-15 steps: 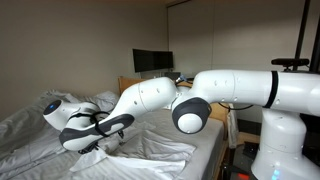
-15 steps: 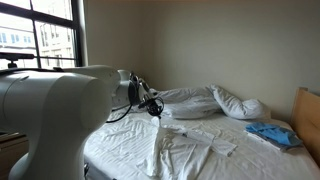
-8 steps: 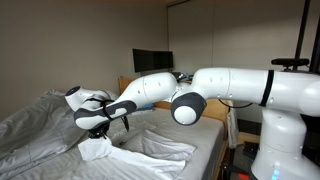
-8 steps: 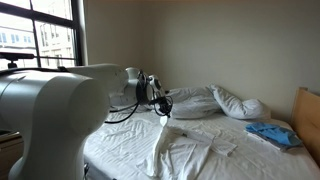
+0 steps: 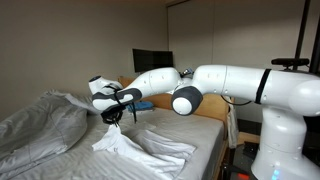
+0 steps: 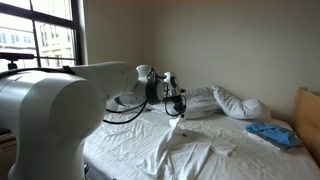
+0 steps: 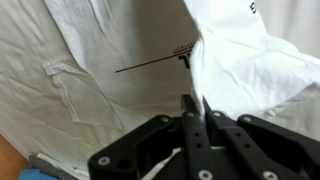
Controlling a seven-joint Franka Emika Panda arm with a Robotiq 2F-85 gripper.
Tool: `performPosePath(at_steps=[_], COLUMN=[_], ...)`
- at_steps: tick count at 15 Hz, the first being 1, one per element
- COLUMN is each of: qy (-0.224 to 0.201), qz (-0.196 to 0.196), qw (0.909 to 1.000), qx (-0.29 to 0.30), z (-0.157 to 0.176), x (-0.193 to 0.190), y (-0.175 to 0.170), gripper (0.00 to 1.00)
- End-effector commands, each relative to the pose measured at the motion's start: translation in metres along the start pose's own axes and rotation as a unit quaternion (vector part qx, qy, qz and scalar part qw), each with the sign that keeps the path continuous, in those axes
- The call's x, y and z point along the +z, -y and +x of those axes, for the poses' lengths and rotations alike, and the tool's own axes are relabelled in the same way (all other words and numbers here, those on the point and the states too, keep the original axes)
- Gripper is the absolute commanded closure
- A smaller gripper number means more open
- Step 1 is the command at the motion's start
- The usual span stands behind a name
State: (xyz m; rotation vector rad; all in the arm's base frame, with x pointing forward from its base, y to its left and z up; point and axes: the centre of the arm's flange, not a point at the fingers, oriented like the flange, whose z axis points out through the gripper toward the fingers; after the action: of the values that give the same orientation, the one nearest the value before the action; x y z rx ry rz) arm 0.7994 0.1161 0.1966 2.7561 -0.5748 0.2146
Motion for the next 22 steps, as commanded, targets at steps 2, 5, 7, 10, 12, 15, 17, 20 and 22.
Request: performPosePath(at_steps=[2,5,7,10,12,15,17,20,22], qy=[0.046,0.078,0.101,0.129,0.144,0.165,0.179,0.195,0.205], qz=[0.008,0.002,-0.001,-0.007,-0.013,-0.023,-0.03,-0.032,-0.04], qw=[0.9955,0.9883,0.9815,0.9698,0.9619,0.9516,0.9492,0.9494,0.951], qx=[0.083,0.13,0.163,0.207,0.232,0.258,0.257,0.244,0.228], z=[-0.028,-0.025,-0.021,-0.016,-0.012,-0.008,-0.008,-0.008,-0.012], x=[0.013,0.03,0.043,0.059,0.068,0.077,0.083,0.086,0.085], y=[-0.08,-0.111,-0.129,-0.158,-0.178,-0.206,-0.215,-0.21,-0.2], gripper=[0.93,0.93,0.93,0.93,0.93,0.94,0.96,0.7,0.59])
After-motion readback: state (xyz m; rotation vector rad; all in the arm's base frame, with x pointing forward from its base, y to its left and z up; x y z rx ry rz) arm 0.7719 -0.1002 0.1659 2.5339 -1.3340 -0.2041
